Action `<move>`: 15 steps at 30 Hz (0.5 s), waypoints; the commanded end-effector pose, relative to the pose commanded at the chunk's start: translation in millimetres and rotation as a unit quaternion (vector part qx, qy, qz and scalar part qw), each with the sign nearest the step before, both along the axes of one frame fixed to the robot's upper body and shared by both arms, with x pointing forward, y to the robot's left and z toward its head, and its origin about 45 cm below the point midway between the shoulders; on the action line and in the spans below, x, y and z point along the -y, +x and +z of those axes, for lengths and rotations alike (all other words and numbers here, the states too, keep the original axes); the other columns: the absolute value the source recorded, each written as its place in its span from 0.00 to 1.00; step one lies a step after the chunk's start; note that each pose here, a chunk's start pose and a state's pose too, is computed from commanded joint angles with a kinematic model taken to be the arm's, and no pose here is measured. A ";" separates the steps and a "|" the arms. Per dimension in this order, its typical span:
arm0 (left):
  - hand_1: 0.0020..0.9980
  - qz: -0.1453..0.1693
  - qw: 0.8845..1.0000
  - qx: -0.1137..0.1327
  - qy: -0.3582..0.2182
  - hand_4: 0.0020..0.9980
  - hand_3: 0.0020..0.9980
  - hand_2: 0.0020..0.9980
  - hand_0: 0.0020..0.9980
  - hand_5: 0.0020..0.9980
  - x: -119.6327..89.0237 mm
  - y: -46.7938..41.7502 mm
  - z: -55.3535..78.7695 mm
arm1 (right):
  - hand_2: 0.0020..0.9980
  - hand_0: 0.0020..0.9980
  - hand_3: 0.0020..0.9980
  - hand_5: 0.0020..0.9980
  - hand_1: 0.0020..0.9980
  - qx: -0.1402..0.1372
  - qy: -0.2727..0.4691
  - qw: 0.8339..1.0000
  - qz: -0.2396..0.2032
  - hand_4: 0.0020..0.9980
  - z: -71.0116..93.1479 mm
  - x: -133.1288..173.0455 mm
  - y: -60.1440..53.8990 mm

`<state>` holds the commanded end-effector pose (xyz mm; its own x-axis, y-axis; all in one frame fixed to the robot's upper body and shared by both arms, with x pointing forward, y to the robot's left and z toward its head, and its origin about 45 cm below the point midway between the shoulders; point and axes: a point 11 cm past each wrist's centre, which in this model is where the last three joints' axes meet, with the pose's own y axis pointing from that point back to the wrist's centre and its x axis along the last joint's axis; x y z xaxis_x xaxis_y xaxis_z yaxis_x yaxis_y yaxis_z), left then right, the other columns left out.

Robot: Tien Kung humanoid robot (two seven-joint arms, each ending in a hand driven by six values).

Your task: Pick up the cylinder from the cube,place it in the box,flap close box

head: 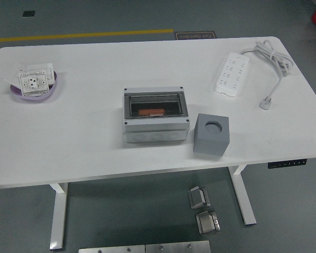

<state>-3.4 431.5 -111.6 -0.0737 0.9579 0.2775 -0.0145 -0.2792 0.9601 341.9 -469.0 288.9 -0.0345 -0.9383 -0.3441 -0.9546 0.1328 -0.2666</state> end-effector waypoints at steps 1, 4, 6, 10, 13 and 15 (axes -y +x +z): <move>0.66 0.002 1.000 0.000 -0.001 0.58 0.58 0.55 0.65 0.23 0.8 -1.3 -0.3 | 0.99 1.00 0.95 0.89 1.00 0.001 0.000 1.000 0.000 0.91 0.4 0.2 -0.3; 0.66 0.004 1.000 -0.002 -0.004 0.58 0.58 0.55 0.65 0.23 4.4 -4.5 -1.7 | 0.99 1.00 0.95 0.89 1.00 0.005 0.000 1.000 -0.001 0.91 1.4 0.2 -0.8; 0.66 0.005 1.000 -0.001 -0.006 0.58 0.58 0.55 0.65 0.23 6.4 -5.2 -2.4 | 0.99 1.00 0.95 0.88 1.00 0.006 0.000 1.000 -0.001 0.91 1.8 -0.2 -0.9; 0.66 0.002 1.000 0.010 -0.009 0.58 0.58 0.55 0.65 0.23 8.6 -4.0 -3.1 | 0.99 1.00 0.95 0.88 1.00 0.006 -0.003 1.000 -0.001 0.91 1.9 -0.2 -2.5; 0.66 -0.001 1.000 0.022 -0.007 0.58 0.58 0.55 0.65 0.23 7.1 -1.1 -2.4 | 0.98 1.00 0.95 0.88 0.99 0.004 -0.003 1.000 -0.004 0.91 0.9 1.7 -3.9; 0.66 -0.003 1.000 0.030 -0.005 0.58 0.58 0.55 0.65 0.23 5.3 1.5 -1.7 | 0.98 1.00 0.95 0.88 0.99 0.003 -0.004 1.000 -0.006 0.91 0.6 3.7 -4.9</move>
